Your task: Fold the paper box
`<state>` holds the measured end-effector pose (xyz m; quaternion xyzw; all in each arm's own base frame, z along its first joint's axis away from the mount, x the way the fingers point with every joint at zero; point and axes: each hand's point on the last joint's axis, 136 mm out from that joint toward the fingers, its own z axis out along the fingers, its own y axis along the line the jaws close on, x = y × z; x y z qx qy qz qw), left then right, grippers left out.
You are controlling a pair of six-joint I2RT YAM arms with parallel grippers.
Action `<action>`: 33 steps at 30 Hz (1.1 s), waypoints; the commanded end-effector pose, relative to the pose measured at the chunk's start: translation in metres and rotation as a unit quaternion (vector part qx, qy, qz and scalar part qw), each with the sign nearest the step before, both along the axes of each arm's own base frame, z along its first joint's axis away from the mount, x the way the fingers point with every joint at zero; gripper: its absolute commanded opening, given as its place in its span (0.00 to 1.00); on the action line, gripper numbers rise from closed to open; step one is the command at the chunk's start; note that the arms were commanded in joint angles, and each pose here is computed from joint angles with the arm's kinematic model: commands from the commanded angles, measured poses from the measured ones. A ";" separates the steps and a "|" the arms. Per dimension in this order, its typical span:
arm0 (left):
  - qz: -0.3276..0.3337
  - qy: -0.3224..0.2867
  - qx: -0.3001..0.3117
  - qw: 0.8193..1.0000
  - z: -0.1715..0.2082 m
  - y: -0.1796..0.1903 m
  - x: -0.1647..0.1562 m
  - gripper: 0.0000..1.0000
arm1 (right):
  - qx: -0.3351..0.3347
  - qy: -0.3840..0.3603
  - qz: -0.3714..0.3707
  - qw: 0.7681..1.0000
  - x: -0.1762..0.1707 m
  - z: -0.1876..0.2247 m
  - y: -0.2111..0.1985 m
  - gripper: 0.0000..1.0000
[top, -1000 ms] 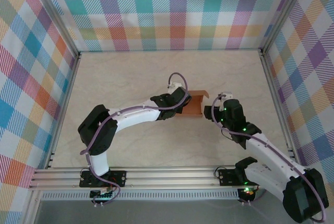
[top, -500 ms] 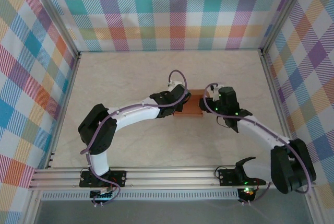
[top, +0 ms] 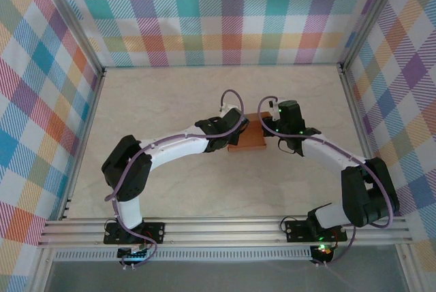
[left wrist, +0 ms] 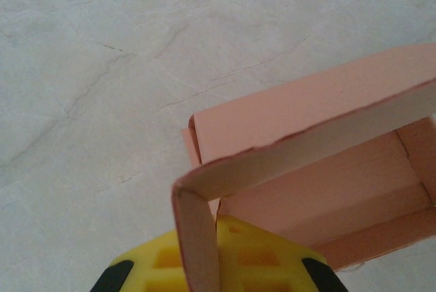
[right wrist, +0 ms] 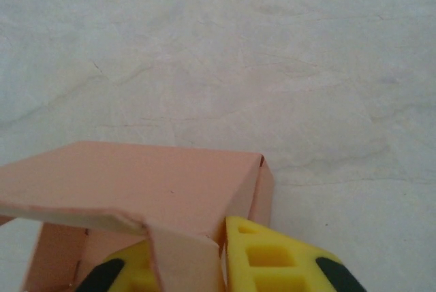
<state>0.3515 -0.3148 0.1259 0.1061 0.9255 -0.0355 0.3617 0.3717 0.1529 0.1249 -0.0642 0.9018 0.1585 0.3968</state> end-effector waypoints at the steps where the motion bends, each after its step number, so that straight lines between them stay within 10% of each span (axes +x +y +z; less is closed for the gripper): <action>1: -0.006 0.012 0.019 1.000 0.002 0.005 0.001 0.00 | -0.010 -0.010 -0.003 1.000 0.007 0.013 -0.002 0.09; 33: -0.025 0.062 0.034 0.997 -0.010 0.008 0.006 0.00 | -0.028 0.193 -0.087 0.977 0.001 0.011 -0.013 0.00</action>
